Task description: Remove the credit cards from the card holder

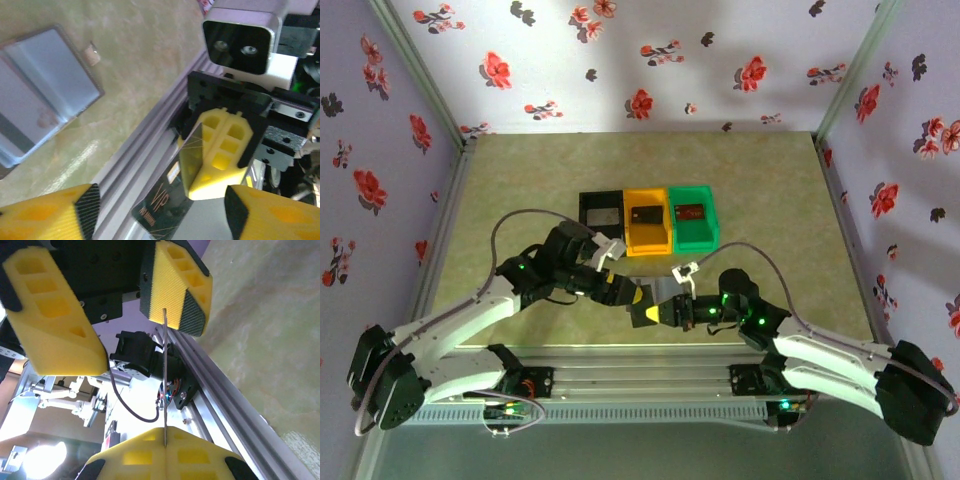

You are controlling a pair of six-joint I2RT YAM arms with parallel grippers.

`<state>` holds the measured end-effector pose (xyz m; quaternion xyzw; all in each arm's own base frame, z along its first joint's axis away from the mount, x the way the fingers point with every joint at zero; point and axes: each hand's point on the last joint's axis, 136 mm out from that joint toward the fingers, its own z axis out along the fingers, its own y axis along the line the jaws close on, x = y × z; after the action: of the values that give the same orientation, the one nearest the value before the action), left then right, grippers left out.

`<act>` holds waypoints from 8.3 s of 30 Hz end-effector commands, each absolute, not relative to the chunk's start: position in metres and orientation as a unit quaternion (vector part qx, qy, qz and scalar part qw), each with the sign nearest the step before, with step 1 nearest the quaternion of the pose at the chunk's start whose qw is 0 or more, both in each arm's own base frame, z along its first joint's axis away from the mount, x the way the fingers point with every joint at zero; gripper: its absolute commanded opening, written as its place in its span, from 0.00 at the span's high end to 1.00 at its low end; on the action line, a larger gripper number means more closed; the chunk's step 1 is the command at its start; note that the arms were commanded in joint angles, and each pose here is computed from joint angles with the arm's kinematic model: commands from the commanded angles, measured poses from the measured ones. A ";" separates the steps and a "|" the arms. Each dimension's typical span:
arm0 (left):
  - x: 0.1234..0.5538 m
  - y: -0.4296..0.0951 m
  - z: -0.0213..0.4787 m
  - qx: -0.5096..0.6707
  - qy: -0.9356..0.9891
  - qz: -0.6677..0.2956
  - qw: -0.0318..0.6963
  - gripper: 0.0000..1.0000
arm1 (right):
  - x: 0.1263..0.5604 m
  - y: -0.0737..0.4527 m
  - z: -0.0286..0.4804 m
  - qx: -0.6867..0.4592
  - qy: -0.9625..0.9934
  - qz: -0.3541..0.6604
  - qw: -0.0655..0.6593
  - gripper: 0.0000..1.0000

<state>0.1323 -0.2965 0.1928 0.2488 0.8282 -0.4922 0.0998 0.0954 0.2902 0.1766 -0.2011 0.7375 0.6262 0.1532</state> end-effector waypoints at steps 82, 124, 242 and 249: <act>0.143 -0.287 0.250 0.144 0.711 -0.673 0.144 1.00 | 0.113 0.286 0.263 -0.174 0.631 0.705 0.271 0.87; 0.092 -0.270 0.254 0.295 0.751 -0.591 0.014 0.49 | 0.076 0.289 0.263 -0.290 0.617 0.716 0.151 1.00; 0.231 -0.100 0.268 0.011 0.872 -0.167 0.459 0.00 | 0.228 0.244 0.248 -0.140 0.855 0.430 0.254 1.00; 0.234 -0.093 0.240 -0.003 0.879 -0.146 0.453 0.00 | 0.258 0.244 0.252 -0.124 0.873 0.403 0.245 1.00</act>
<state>0.2277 -0.1018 0.2380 0.0080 0.8866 -0.1660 0.4317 0.2539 0.2499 0.2513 -0.1182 0.8605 0.4298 0.2467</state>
